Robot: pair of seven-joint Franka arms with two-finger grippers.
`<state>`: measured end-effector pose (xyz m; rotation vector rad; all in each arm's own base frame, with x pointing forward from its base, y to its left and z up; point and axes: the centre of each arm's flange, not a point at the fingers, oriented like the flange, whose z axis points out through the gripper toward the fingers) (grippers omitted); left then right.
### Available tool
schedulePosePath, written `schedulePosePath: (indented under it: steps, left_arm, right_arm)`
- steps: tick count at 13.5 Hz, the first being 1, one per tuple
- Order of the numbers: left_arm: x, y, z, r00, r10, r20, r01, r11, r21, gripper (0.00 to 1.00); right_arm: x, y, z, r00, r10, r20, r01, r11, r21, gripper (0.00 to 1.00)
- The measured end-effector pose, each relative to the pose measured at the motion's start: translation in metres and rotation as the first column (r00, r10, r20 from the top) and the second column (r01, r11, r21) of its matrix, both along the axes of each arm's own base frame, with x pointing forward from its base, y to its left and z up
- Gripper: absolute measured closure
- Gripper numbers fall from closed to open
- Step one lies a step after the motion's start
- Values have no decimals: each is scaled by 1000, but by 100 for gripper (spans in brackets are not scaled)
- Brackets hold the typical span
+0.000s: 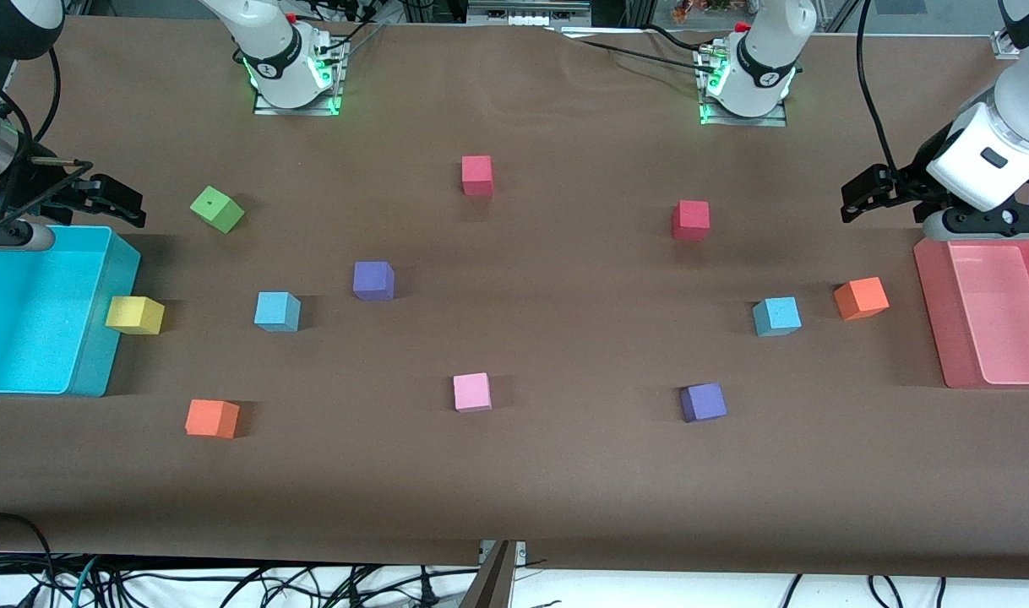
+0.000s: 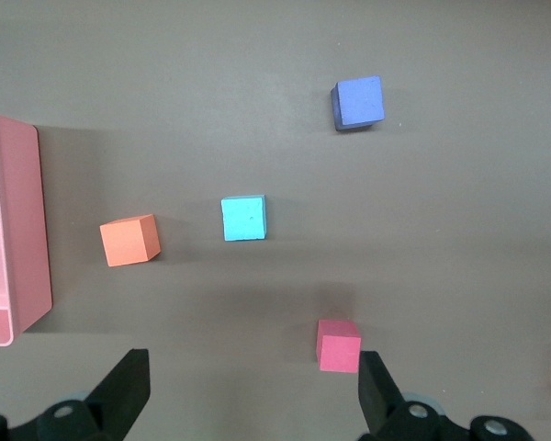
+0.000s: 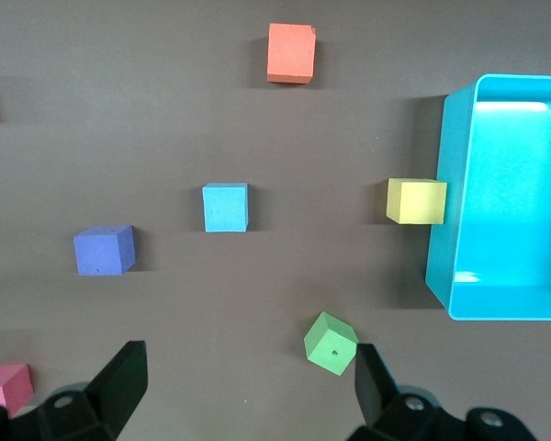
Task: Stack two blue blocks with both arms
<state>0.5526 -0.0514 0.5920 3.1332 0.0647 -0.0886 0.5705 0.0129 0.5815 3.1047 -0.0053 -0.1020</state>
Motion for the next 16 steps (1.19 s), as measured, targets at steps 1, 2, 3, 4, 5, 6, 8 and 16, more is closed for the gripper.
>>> schedulePosePath:
  steps: [1, 2, 3, 4, 5, 6, 8, 16]
  left_arm:
    - [0, 1, 0, 1000, 2, -1, -2, 1000, 0, 0]
    - [0, 2, 0, 1000, 4, -1, -4, 1000, 0, 0]
    - [0, 5, 0, 1000, 8, -2, -8, 1000, 0, 0]
    - [0, 7, 0, 1000, 13, -3, -13, 1000, 0, 0]
    - [0, 10, -2, 1000, 18, -7, -18, 1000, 1, 0]
    - [0, 13, -6, 1000, 23, -14, -23, 1000, 1, 0]
    - [1, 20, -14, 999, 36, -31, -36, 999, 3, 0]
    - [1, 20, -17, 999, 35, -35, -35, 999, 3, 0]
  right_arm:
    - [0, 0, 0, 1000, 0, 0, 0, 1000, 0, 0]
    - [0, 0, 0, 1000, 0, 0, 0, 1000, 0, 0]
    - [0, 0, 0, 1000, 0, 0, 0, 1000, 0, 0]
    - [0, 0, 0, 1000, 0, 0, 0, 1000, 0, 0]
    - [0, 0, 0, 1000, 0, 0, 0, 1000, 0, 0]
    - [0, 0, 0, 1000, 0, 0, 0, 1000, 0, 0]
    - [0, 0, 0, 1000, 0, 0, 0, 1000, 0, 0]
    - [0, 0, 0, 1000, 0, 0, 0, 1000, 0, 0]
